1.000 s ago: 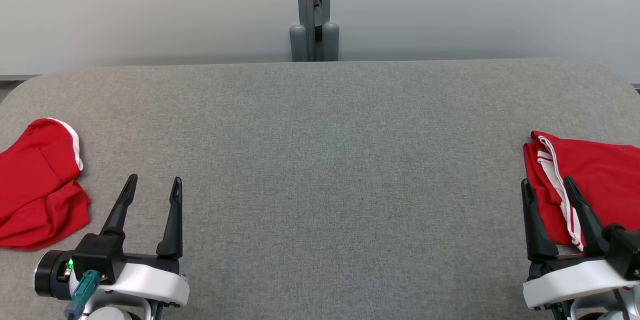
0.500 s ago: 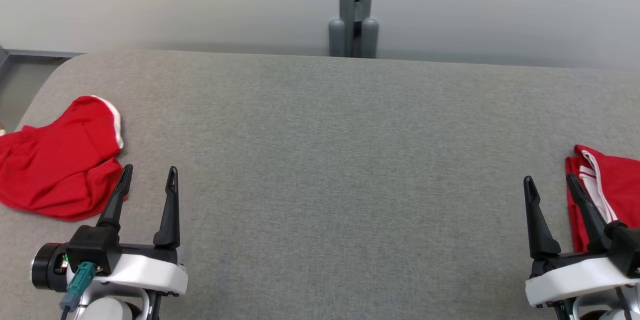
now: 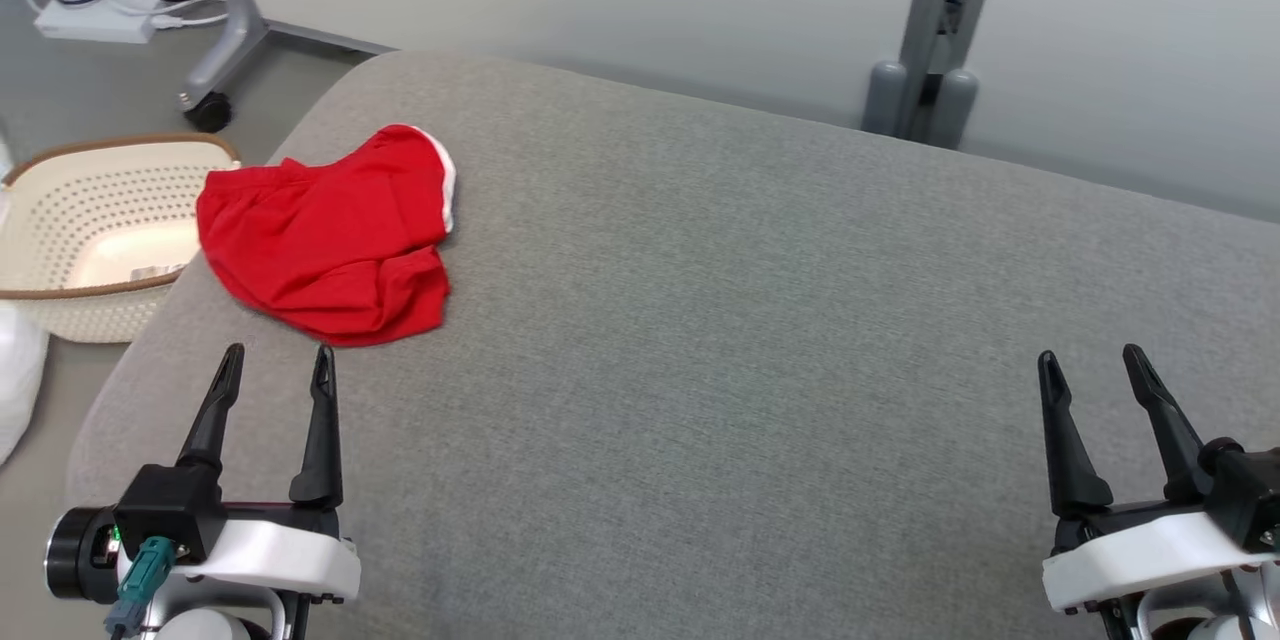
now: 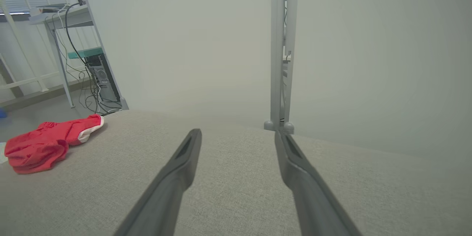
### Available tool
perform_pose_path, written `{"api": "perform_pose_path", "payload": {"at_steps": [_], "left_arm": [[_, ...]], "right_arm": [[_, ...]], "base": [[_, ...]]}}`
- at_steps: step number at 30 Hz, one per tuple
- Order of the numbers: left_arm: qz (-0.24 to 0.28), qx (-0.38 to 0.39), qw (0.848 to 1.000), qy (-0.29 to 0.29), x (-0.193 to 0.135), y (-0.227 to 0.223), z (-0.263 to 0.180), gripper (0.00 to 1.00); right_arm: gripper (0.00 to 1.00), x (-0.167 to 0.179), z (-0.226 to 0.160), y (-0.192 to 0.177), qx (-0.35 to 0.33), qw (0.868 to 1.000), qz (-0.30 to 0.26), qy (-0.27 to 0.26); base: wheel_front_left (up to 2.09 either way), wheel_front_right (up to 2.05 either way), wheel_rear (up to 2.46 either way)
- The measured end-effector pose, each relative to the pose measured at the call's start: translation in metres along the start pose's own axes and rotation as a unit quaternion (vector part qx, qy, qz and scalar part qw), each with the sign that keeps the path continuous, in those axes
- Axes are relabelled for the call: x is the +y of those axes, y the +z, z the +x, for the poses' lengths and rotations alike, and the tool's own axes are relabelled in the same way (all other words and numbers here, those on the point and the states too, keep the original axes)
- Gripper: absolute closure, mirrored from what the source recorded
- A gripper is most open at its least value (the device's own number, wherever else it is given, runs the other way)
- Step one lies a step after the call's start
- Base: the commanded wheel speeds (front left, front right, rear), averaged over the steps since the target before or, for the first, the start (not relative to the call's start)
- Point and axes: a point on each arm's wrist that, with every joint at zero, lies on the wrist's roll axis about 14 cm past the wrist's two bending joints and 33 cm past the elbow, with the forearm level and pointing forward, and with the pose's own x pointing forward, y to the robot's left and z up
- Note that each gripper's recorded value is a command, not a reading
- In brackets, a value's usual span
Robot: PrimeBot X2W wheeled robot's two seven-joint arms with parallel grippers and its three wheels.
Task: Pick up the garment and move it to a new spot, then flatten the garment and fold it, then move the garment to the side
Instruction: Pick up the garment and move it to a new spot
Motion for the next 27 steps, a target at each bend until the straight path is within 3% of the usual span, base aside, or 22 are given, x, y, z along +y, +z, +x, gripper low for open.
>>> {"api": "perform_pose_path", "payload": {"at_steps": [7,20,27], "left_arm": [[0.003,-0.002,0.999,0.04,0.027,0.004,-0.019,0.0],[-0.002,-0.01,0.999,0.053,0.032,0.008,-0.02,0.0],[0.023,-0.098,0.992,0.076,0.051,0.068,0.005,0.0]], "right_arm": [[0.0,0.029,0.014,-0.002,0.001,0.999,0.007,0.043],[0.0,0.033,0.014,-0.003,0.004,0.999,0.011,0.048],[0.0,0.028,0.013,-0.001,0.0,0.999,0.011,0.041]], "base": [[0.0,0.0,0.0],[0.0,0.0,0.0],[0.0,0.0,0.0]]}}
